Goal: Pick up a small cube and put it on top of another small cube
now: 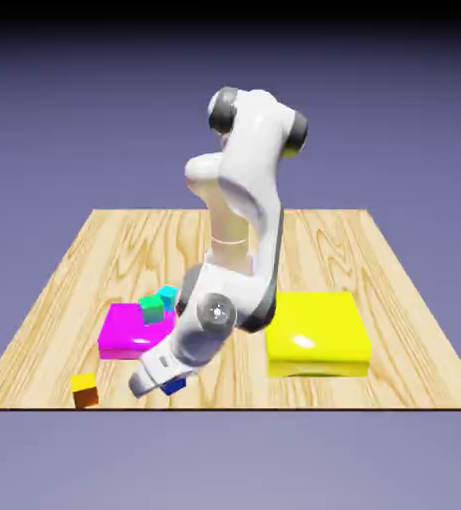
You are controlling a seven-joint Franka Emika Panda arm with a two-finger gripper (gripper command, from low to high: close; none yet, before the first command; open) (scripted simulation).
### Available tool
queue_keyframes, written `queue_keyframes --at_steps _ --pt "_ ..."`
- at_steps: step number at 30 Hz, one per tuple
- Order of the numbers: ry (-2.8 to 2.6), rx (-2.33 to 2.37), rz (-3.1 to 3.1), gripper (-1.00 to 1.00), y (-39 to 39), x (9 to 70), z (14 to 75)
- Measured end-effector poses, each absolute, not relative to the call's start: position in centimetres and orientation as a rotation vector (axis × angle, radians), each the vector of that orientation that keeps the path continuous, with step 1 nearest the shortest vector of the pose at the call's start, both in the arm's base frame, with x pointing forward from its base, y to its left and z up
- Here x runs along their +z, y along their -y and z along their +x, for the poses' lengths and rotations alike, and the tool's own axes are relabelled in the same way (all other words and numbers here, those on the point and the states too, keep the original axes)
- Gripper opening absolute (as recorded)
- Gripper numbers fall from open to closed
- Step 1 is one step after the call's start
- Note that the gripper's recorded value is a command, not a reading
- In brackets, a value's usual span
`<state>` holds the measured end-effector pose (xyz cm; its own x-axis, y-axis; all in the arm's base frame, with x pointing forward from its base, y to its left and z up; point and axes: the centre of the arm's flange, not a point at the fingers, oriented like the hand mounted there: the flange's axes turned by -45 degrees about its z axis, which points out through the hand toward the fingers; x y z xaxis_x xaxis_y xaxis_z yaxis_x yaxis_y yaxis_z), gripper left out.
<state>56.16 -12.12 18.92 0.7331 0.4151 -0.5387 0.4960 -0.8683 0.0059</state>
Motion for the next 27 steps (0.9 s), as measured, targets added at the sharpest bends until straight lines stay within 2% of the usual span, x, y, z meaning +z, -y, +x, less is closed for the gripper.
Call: queue_keyframes --at_steps 14,16,20,21,23,27 --pt "0.646 -0.924 3.063 -1.00 22.7 28.0 38.6" --pt "0.663 -0.928 3.061 -1.00 22.6 28.1 38.4" --pt "0.664 -0.928 3.062 -1.00 21.5 22.2 36.0" --pt "0.664 -0.928 3.062 1.00 21.5 22.0 35.8" --pt "0.662 -0.928 3.059 1.00 21.5 22.0 35.8" --pt "0.662 -0.928 3.059 1.00 22.6 27.9 38.2"
